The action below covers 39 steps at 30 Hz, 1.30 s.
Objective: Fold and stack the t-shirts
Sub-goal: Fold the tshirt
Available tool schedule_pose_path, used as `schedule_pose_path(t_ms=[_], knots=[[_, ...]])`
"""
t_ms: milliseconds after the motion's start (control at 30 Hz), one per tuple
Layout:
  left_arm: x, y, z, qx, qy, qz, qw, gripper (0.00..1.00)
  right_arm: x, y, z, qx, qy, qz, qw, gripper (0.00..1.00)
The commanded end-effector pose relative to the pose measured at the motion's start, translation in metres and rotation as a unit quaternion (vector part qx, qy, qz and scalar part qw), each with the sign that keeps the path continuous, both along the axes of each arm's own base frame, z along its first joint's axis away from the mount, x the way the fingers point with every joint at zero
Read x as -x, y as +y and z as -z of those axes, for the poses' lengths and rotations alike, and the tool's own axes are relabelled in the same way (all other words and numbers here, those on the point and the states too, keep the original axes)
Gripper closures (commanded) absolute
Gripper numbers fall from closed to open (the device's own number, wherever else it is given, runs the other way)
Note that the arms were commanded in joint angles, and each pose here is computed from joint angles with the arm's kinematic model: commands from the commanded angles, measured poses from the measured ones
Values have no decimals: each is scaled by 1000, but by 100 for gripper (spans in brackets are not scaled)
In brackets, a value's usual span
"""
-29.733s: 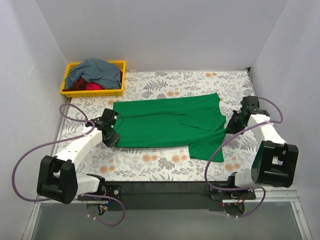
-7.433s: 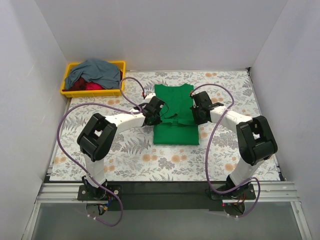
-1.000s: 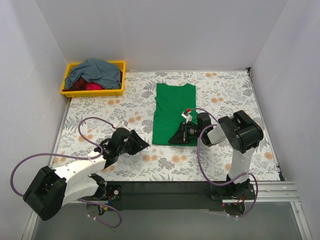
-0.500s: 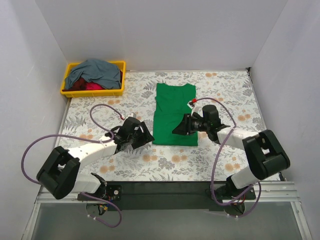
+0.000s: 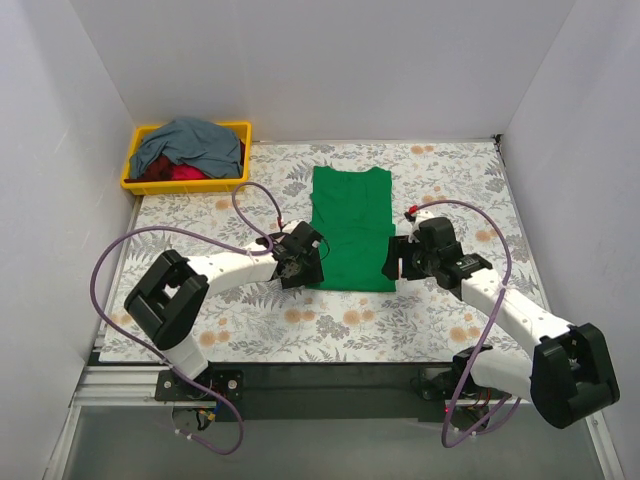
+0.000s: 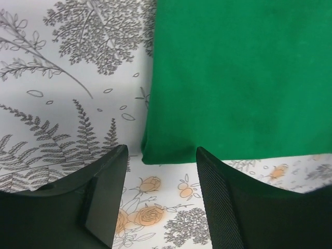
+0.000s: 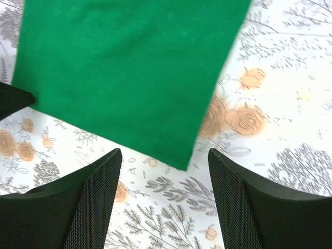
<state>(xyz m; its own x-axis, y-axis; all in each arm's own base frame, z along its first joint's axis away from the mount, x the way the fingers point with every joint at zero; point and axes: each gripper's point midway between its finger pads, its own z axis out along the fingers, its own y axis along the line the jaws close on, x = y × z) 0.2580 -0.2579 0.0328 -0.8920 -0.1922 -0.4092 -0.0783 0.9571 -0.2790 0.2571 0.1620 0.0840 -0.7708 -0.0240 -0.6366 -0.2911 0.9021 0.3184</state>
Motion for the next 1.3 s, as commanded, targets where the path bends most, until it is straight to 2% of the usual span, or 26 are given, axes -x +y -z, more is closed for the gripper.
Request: schedule_pose_path(t_ms=[0,400,467,633,700,733,900,1267], knots=[[-2,16,-5,-59,-9,-5,998,47,14,-24,12,51,12,19,998,25],[6,8,20,-113,25,17,993,58,27,-30,30,61,36,19,997,26],[14,11,30,-132,42,20,990,63,28,-31,31,61,35,19,997,26],[30,14,48,-144,81,16,986,64,28,-31,30,59,33,20,997,26],[36,16,54,-146,94,12,985,71,29,-30,33,56,38,21,998,26],[39,17,57,-146,101,12,984,78,30,-29,35,53,43,24,997,26],[46,23,59,-148,106,4,983,100,30,-22,47,30,60,39,997,26],[57,25,55,-131,109,3,985,100,14,-20,45,39,61,84,994,43]])
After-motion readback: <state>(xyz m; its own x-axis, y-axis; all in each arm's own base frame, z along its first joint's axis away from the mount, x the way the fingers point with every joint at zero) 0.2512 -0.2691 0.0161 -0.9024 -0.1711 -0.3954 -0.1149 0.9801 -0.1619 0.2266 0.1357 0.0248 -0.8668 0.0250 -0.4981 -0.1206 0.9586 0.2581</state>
